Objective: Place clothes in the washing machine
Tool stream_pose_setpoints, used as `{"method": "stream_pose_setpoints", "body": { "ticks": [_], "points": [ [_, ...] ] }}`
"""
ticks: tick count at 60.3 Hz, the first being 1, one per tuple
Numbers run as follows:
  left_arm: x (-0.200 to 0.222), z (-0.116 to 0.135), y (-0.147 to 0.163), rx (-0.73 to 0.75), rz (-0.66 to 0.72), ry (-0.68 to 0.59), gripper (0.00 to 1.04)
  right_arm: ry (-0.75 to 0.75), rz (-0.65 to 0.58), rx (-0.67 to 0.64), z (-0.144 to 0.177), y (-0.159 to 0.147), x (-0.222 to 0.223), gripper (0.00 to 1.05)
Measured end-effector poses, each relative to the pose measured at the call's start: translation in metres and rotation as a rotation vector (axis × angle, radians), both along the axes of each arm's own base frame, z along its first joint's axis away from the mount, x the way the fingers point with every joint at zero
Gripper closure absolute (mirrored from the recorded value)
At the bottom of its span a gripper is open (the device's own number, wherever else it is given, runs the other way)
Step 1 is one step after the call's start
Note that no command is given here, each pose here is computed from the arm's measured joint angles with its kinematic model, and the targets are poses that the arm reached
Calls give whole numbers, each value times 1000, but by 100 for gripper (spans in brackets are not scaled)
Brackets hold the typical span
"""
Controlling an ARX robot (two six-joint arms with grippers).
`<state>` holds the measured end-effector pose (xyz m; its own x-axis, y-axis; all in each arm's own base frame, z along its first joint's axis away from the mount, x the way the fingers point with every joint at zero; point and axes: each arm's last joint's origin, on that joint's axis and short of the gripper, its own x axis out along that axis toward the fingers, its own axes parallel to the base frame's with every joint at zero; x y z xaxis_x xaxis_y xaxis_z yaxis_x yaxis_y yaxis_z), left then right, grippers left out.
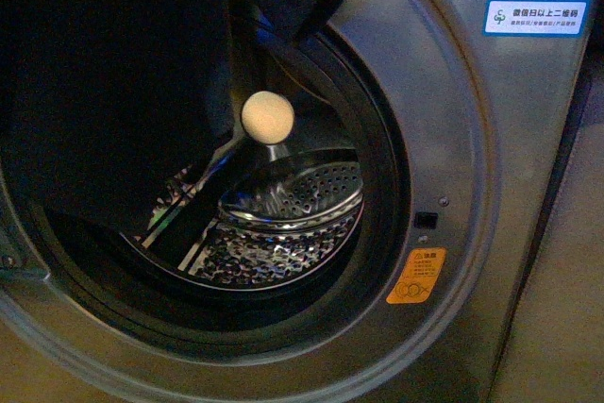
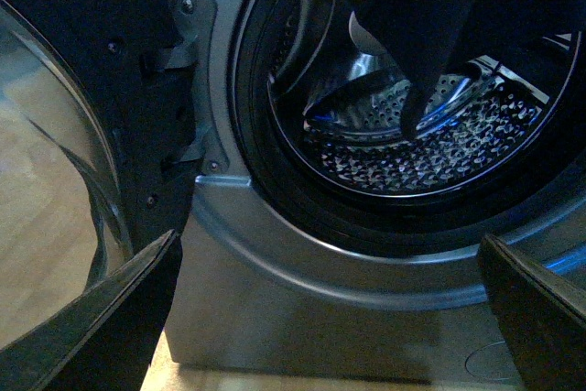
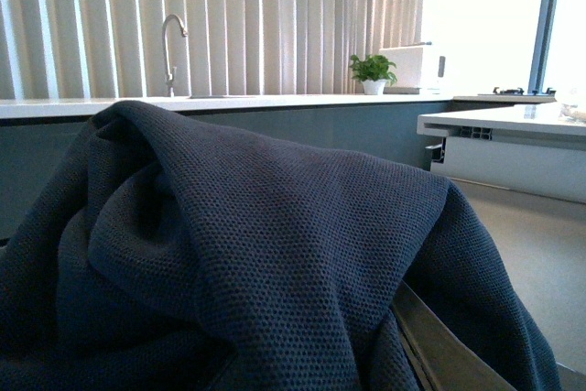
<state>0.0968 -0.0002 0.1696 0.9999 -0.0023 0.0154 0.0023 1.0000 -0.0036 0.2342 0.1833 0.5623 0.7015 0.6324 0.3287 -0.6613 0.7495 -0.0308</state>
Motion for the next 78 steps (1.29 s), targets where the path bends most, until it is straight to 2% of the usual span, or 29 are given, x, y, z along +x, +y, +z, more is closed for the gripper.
{"method": "stream_pose_setpoints", "body": {
  "ticks": [35, 40, 46, 54, 60, 68, 78],
  "points": [
    [0, 0, 0, 0, 0, 0, 7, -4, -7, -4, 0, 0, 0, 90],
    [1, 3, 3, -93, -168, -18, 7, -4, -7, -4, 0, 0, 0, 90],
    [2, 7, 10, -174, -231, -12, 7, -4, -7, -4, 0, 0, 0, 90],
    [12, 36, 15, -238, -300, -60, 7, -4, -7, -4, 0, 0, 0, 90],
    [32, 78, 17, -242, -385, -128, 7, -4, -7, -4, 0, 0, 0, 90],
    [59, 119, 16, -225, -469, -196, 7, -4, -7, -4, 0, 0, 0, 90],
    [95, 149, 16, -227, -612, -221, 7, -4, -7, -4, 0, 0, 0, 90]
  ]
}}
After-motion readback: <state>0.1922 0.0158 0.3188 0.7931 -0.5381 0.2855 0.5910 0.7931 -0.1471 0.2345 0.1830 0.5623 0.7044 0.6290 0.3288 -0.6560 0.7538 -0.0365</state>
